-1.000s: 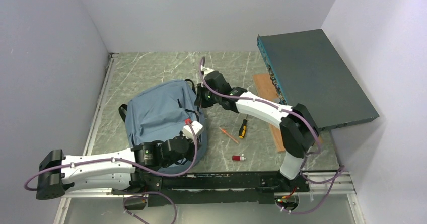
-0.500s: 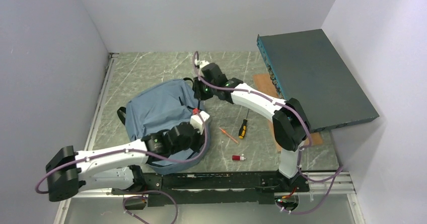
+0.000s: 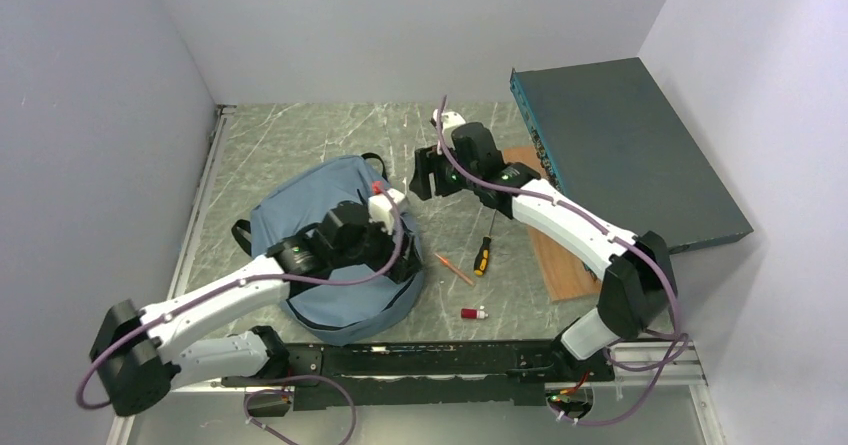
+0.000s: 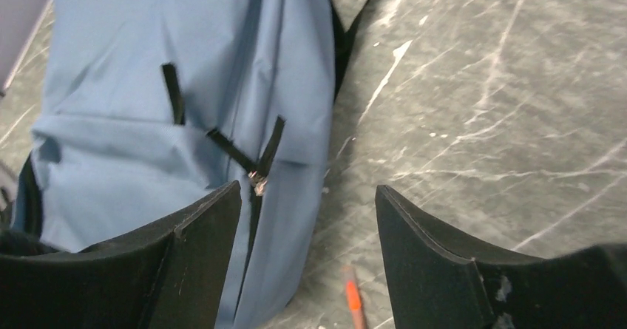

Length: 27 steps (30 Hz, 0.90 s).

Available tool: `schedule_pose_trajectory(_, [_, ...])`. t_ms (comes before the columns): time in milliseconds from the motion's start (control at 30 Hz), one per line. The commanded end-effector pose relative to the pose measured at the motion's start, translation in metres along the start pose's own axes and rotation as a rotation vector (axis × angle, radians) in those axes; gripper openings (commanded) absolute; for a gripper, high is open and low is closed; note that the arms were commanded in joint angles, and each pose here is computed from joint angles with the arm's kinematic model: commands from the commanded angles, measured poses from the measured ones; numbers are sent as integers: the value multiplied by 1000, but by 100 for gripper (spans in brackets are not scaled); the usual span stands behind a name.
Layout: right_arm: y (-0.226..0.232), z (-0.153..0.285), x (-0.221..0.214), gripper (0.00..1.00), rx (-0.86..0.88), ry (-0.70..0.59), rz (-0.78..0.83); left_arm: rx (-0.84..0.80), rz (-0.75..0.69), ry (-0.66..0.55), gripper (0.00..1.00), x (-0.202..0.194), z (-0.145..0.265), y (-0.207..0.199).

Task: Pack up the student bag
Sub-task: Zip the student bag at the center of the board, then unzip the student bag at the center of the board.

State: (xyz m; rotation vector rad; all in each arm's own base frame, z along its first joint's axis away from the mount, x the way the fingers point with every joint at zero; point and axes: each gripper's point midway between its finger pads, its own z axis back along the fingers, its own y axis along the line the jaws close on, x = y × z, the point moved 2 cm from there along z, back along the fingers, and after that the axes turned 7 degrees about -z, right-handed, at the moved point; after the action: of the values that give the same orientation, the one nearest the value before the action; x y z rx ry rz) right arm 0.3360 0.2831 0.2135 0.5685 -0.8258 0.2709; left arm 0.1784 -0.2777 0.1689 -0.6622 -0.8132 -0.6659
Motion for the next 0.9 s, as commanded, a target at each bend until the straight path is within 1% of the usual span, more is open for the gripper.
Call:
schedule_pose_trajectory(0, [23, 10, -1, 71, 151, -52, -42, 52, -13, -78, 92, 27, 52, 14])
schedule_pose_trajectory(100, [40, 10, -13, 76, 278, -50, -92, 188, 28, -102, 95, 28, 85, 42])
schedule_pose_trajectory(200, [55, 6, -28, 79, 350, -16, -125, 318, 112, -138, 95, 35, 112, 69])
schedule_pose_trajectory(300, [66, 2, -43, 80, 348, 9, -102, 379, 180, -166, 94, 47, 123, 88])
schedule_pose_trajectory(400, [66, -2, -59, 80, 268, 3, -30, 423, 227, -194, 90, 68, 122, 109])
schedule_pose_trajectory(467, [60, -5, -75, 80, 196, 29, 16, 433, 223, -212, 87, 85, 115, 119])
schedule_pose_trajectory(567, [55, -9, -94, 79, 167, 59, 26, 476, 217, -166, 81, 95, 94, 143])
schedule_pose_trajectory(700, [46, -8, -112, 76, 145, 72, 8, 536, 213, -77, 71, 98, 72, 171])
schedule_pose_trajectory(767, [41, -7, -116, 72, 133, 77, 12, 547, 216, -42, 64, 98, 62, 179])
schedule_pose_trajectory(800, [40, -6, -118, 69, 130, 78, 18, 541, 221, -32, 60, 99, 58, 181])
schedule_pose_trajectory(867, [41, -6, -117, 62, 143, 64, 27, 510, 226, -32, 57, 99, 47, 181])
